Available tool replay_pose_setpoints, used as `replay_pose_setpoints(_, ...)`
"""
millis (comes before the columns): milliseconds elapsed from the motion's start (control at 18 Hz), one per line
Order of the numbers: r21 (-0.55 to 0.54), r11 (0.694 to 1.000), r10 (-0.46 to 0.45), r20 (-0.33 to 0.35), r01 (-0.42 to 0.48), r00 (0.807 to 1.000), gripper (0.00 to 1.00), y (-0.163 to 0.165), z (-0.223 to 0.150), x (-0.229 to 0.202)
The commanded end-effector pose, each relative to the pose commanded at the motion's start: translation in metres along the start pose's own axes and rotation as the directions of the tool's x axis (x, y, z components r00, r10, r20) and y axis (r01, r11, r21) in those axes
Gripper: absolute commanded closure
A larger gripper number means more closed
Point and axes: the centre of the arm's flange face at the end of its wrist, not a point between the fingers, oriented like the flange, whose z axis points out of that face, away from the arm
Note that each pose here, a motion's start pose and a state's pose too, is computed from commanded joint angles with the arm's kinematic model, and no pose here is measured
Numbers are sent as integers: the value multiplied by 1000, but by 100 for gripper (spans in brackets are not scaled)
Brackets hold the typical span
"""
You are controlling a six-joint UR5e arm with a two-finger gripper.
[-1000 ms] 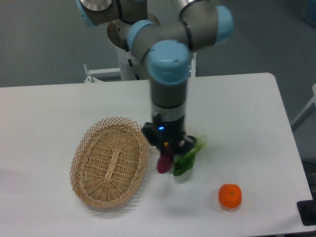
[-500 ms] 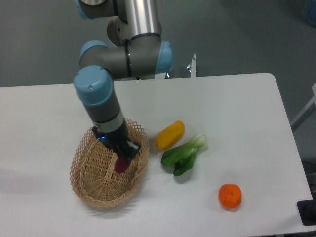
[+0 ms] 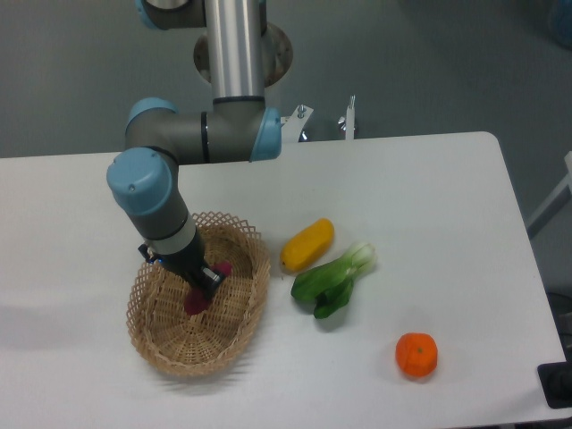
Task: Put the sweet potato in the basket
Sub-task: 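Lower the sweet potato into the wicker basket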
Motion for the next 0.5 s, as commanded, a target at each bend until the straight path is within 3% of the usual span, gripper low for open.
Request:
replay_pose_setpoints(278,3,1000,6,2,-6,1000,75,-1,-1,1)
replay_pose_setpoints(333,7,1000,3,6,-3,1000,62,-2,-2,0)
replay_pose_setpoints(444,14,1000,1,17,-2,1000,16,-4,-7,-4)
replay_pose_setpoints(500,18,1000,2,23,-2,1000,1,-4,-11,-5)
